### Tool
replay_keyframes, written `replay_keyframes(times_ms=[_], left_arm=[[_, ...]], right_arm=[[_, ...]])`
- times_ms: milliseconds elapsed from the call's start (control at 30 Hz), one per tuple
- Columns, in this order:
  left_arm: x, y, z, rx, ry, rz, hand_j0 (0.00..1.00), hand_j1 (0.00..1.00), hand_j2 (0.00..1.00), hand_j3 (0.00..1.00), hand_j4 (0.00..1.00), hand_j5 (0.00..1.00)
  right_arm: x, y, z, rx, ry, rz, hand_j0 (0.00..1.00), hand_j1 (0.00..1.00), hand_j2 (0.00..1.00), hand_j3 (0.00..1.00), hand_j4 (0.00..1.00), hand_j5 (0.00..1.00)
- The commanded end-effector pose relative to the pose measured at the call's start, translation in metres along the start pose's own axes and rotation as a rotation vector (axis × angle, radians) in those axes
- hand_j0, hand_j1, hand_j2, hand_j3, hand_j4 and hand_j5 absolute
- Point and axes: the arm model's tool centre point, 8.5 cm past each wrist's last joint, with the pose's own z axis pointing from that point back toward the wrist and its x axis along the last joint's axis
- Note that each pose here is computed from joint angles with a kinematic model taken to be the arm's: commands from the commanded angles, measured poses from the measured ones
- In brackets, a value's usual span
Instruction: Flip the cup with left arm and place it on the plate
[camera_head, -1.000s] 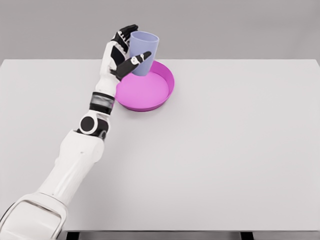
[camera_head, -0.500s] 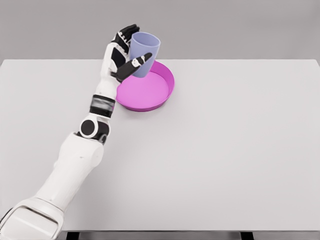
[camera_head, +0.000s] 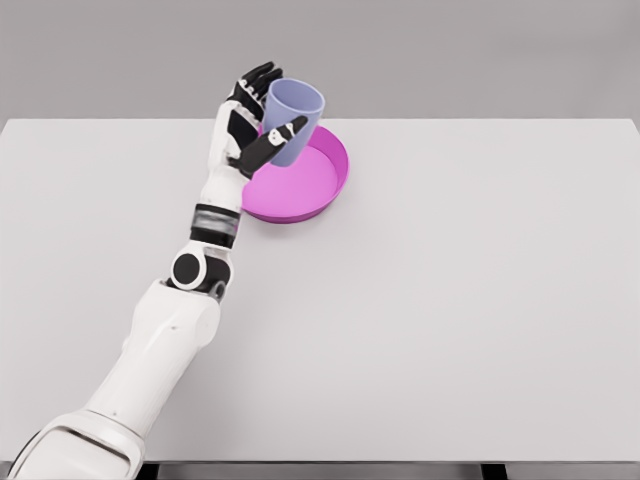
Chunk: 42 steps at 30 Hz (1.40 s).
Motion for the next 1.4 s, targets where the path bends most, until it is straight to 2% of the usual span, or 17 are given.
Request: replay_keyframes(times_ms=[0,100,300,433,567,667,833,1000,1067,1200,1367], left_arm=[[0.004,0.008,-0.002,0.027,-0.013,0.004,0.72,0.72,0.72,0.72,0.72,0.72],[0.005,0.014,-0.003,0.051,-0.017,0.009,0.72,0.72,0.72,0.72,0.72,0.72],[-0.005,0.024,0.001,0.087,0.021,0.011,0.72,0.72,0.72,0.72,0.72,0.72],[-0.004,0.021,0.0,0.075,0.017,0.012,0.72,0.72,0.72,0.72,0.72,0.72],[0.01,0.011,-0.008,0.042,-0.033,0.028,0.7,0.7,0.7,0.7,0.7,0.7],[0.014,0.008,-0.01,0.047,-0.048,0.058,0.68,0.68,0.68,0.68,0.68,0.68],[0.006,0.001,-0.007,0.053,-0.022,0.12,0.68,0.68,0.68,0.68,0.68,0.68],[0.001,0.005,-0.003,0.073,-0.006,0.135,0.69,0.69,0.69,0.69,0.69,0.69],[0.001,0.004,-0.003,0.073,-0.007,0.137,0.71,0.71,0.71,0.71,0.71,0.71],[0.004,0.002,-0.006,0.07,-0.017,0.139,0.88,0.88,0.88,0.88,0.88,0.88],[0.009,-0.001,-0.012,0.056,-0.029,0.136,0.9,0.9,0.9,0.9,0.9,0.9]], right_arm=[[0.0,0.0,0.0,0.0,0.001,0.0,1.0,1.0,1.0,1.0,1.0,1.0],[0.0,0.0,0.0,0.0,0.0,0.001,1.0,1.0,1.0,1.0,1.0,1.0],[0.0,0.0,0.0,0.0,0.0,0.0,1.0,1.0,1.0,1.0,1.0,1.0],[0.0,0.0,0.0,0.001,0.0,0.0,1.0,1.0,1.0,1.0,1.0,1.0],[0.0,0.0,0.0,0.0,0.0,0.0,1.0,1.0,1.0,1.0,1.0,1.0],[0.0,0.0,0.0,0.0,0.0,0.0,1.0,1.0,1.0,1.0,1.0,1.0],[0.0,0.0,0.0,0.0,0.0,0.0,1.0,1.0,1.0,1.0,1.0,1.0],[0.0,0.0,0.0,0.001,0.0,0.001,1.0,1.0,1.0,1.0,1.0,1.0],[0.0,0.0,0.0,0.0,0.001,0.0,1.0,1.0,1.0,1.0,1.0,1.0],[0.0,0.0,0.0,0.0,0.0,0.0,1.0,1.0,1.0,1.0,1.0,1.0],[0.0,0.0,0.0,0.0,0.001,0.0,1.0,1.0,1.0,1.0,1.0,1.0]])
